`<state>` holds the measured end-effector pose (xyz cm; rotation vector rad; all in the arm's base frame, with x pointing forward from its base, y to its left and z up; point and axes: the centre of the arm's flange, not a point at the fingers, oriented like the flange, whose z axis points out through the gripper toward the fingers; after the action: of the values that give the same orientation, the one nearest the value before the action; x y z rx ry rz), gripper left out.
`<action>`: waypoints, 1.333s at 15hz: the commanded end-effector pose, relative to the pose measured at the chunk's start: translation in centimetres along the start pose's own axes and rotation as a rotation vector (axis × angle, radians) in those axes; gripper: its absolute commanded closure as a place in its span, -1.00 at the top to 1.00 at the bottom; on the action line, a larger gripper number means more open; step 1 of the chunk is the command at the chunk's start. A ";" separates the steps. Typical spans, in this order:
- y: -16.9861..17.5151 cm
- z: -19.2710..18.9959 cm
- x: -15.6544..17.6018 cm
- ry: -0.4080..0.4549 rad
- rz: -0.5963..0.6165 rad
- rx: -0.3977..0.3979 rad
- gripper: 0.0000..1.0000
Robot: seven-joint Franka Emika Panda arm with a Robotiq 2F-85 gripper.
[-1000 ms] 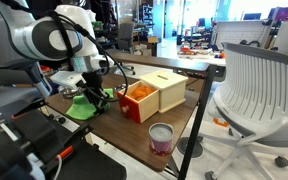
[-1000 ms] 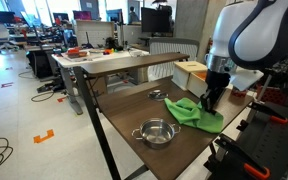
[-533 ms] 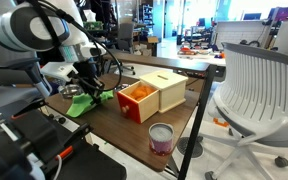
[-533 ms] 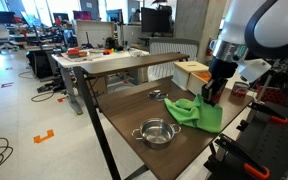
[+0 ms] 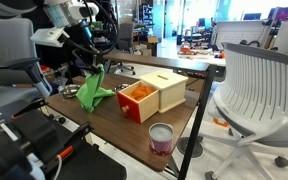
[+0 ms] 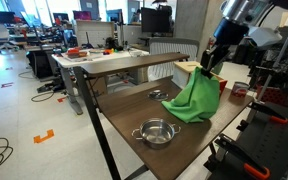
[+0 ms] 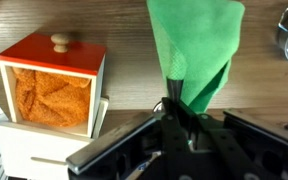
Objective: Move the towel backwards
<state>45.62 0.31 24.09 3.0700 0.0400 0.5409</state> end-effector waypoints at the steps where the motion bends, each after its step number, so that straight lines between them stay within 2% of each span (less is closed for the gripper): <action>1: -0.9 -3.0 1.9 0.052 0.039 0.012 -0.97; 5: -2.2 -4.8 3.6 0.113 0.066 0.024 -0.97; 9: -4.4 -3.6 5.0 0.125 0.071 0.030 -0.97; 16: -9.9 3.2 4.7 0.076 -0.004 0.068 -0.97; 20: -12.1 8.3 4.5 0.057 -0.034 0.047 -0.97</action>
<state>50.11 10.80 21.01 3.1183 0.0981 0.6110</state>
